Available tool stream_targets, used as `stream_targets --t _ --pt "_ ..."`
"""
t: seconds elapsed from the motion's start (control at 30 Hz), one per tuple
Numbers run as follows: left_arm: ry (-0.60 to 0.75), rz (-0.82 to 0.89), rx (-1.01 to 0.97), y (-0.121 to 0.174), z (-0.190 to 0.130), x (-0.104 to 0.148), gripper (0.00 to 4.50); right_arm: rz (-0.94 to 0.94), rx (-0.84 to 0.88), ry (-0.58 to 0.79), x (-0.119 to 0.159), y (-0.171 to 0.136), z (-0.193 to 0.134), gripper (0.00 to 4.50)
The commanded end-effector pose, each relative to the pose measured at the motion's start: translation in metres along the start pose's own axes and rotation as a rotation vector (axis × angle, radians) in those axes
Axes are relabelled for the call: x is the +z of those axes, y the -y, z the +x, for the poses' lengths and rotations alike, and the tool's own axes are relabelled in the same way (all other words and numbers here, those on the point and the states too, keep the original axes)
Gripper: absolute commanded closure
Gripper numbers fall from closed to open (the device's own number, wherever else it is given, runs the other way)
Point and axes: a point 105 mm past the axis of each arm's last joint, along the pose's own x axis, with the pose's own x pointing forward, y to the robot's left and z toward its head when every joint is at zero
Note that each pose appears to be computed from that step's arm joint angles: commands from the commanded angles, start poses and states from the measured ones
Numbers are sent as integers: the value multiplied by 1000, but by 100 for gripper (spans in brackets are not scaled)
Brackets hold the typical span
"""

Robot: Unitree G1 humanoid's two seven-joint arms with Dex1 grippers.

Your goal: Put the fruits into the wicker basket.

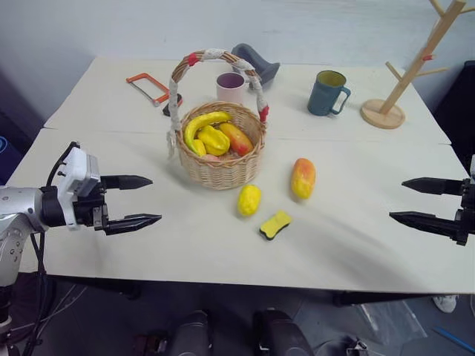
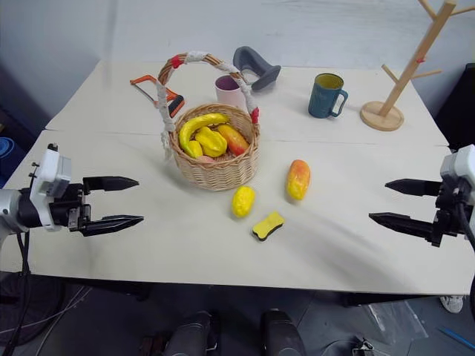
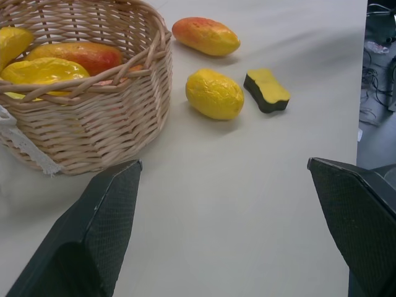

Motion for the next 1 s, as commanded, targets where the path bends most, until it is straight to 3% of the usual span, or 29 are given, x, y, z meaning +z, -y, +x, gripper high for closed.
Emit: stream_targets --t 0.03,0.63,0.83,1.0 --pt "8 31 -11 6 1 4 0 -38 -9 17 10 -2 -2 2" --pt "13 28 33 0 8 4 0 -118 -68 -3 17 6 11 2" --pt "61 58 -174 24 41 23 0 -179 175 64 46 -28 53 2" --pt "43 133 -339 40 65 32 0 -377 348 6 43 -53 100 2"
